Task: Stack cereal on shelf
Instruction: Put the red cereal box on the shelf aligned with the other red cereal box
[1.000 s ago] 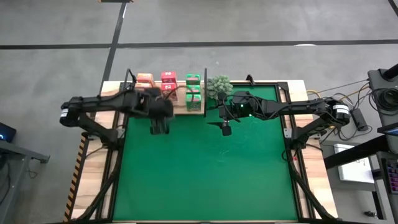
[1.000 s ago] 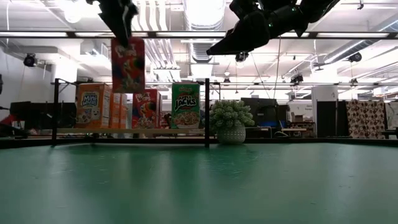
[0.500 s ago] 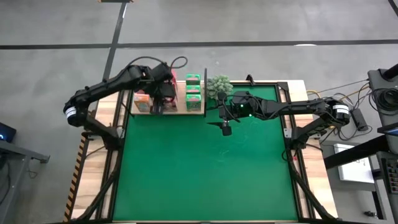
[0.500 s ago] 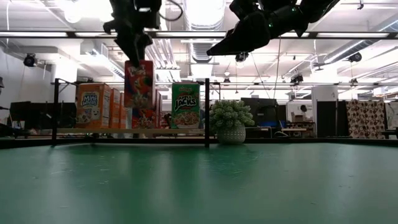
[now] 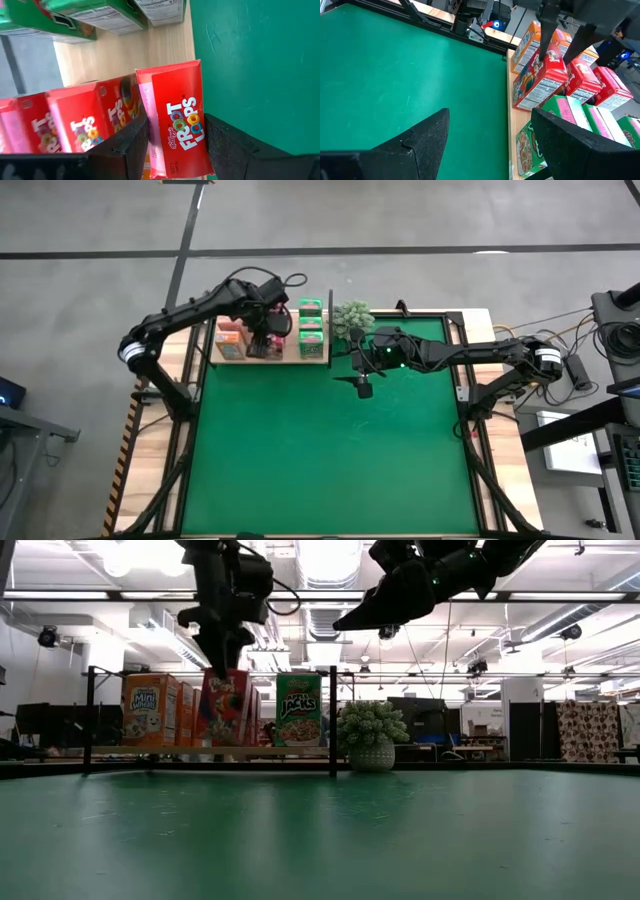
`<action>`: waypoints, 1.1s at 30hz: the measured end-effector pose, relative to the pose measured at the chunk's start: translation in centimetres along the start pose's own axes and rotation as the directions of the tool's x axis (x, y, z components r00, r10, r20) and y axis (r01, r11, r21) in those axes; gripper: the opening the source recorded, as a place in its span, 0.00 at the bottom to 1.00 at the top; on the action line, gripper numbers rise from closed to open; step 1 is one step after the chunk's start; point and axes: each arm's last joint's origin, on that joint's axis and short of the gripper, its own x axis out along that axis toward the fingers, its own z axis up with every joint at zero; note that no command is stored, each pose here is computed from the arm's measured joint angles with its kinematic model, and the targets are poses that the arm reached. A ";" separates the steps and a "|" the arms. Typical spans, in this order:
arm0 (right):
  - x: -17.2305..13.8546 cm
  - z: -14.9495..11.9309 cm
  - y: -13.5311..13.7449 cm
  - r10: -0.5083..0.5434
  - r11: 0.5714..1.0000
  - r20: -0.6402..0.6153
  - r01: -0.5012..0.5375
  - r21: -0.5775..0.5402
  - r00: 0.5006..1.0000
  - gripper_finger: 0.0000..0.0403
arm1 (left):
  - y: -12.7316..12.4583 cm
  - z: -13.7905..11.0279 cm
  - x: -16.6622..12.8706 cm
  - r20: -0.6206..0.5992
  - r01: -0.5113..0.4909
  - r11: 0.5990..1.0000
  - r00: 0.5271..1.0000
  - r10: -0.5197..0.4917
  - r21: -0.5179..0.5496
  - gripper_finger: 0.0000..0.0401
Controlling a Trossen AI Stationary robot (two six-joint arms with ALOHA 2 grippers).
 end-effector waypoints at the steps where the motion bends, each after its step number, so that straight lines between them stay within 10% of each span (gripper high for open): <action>1: 0.0 0.0 0.0 0.000 1.000 -0.001 0.000 0.000 1.000 0.68 | 0.1 0.1 0.3 -0.005 0.006 1.000 1.000 -0.006 0.002 0.41; 33: 0.0 -0.1 0.0 0.003 1.000 -0.009 -0.003 0.003 1.000 0.68 | 0.9 -0.3 0.5 0.023 0.014 1.000 1.000 -0.014 -0.026 0.41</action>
